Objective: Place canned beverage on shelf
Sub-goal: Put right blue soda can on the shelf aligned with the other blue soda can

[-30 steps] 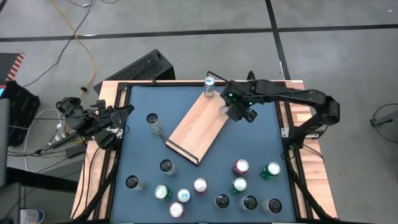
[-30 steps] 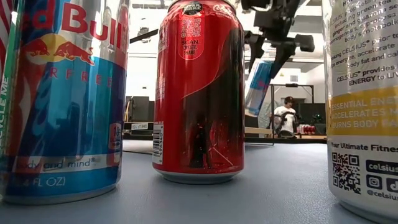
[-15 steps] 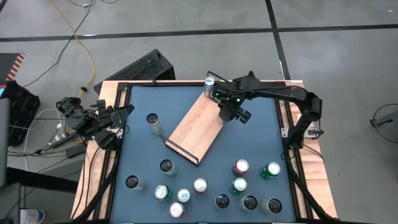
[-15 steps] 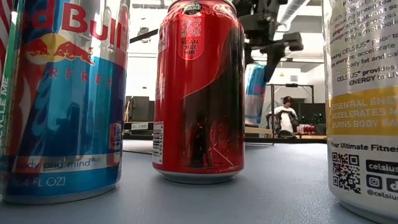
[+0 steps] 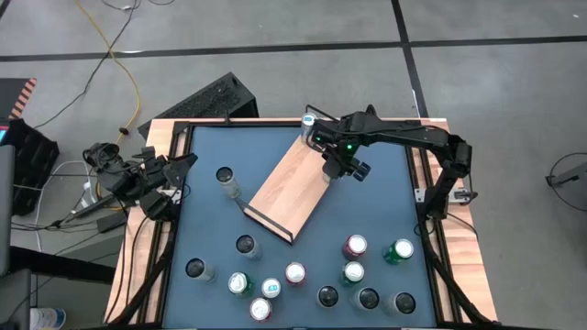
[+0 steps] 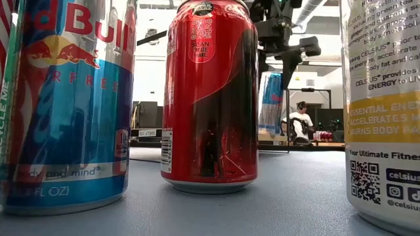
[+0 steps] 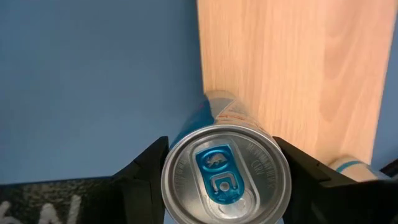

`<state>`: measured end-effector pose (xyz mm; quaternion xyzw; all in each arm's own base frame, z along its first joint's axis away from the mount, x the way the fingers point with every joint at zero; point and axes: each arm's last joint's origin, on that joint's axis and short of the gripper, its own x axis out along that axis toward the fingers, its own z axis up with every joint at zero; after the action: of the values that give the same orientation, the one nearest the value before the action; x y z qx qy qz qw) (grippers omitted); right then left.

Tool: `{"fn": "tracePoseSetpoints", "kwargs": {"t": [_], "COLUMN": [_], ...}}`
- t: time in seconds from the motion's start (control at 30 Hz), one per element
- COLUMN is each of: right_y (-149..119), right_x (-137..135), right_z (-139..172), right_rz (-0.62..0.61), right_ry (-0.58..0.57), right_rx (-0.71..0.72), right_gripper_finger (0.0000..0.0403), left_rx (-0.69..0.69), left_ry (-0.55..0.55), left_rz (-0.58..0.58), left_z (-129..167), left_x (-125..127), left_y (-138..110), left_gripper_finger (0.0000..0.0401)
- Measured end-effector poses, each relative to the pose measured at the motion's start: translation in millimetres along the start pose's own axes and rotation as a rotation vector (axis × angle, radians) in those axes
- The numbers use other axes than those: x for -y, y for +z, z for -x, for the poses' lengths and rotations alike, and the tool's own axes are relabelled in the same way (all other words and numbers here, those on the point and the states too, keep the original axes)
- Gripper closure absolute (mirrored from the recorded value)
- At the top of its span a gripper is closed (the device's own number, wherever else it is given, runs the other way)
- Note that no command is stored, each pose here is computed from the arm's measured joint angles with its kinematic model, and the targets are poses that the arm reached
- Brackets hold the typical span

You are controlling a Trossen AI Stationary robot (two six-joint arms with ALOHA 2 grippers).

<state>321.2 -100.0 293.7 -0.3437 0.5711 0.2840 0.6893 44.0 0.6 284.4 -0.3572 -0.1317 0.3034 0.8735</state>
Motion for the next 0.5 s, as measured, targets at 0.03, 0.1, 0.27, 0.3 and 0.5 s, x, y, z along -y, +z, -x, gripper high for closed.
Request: {"fn": "tracePoseSetpoints", "kwargs": {"t": [0.03, 0.1, 0.27, 0.3, 0.5], "right_y": [-0.9, -1.4, -0.5, -0.7, -1.5], "right_x": [0.5, 3.0, 3.1, 3.0, 8.5], "right_z": [-1.7, -3.9, -3.8, -2.8, -3.7], "right_rz": [-0.005, -0.009, -0.024, -0.025, -0.09], "right_ry": [0.005, 0.003, -0.015, -0.02, -0.071], "right_rx": [-0.003, -0.008, -0.03, -0.036, -0.054], "right_gripper_finger": [0.0196, 0.0196, 0.0194, 0.0187, 0.0133], "left_rx": [0.0, 0.0, -0.003, -0.005, -0.007], "left_ry": [0.0, 0.0, -0.002, -0.003, -0.004], "left_rz": [0.0, 0.0, -0.003, -0.007, -0.012], "left_z": [0.0, 0.0, -0.1, -0.1, -0.1], "left_x": [0.0, 0.0, 0.0, -0.1, -0.4], "left_y": [0.0, 0.0, -0.5, -0.8, -1.1], "left_gripper_finger": [0.0207, 0.0207, 0.0207, 0.0207, 0.0207]}}
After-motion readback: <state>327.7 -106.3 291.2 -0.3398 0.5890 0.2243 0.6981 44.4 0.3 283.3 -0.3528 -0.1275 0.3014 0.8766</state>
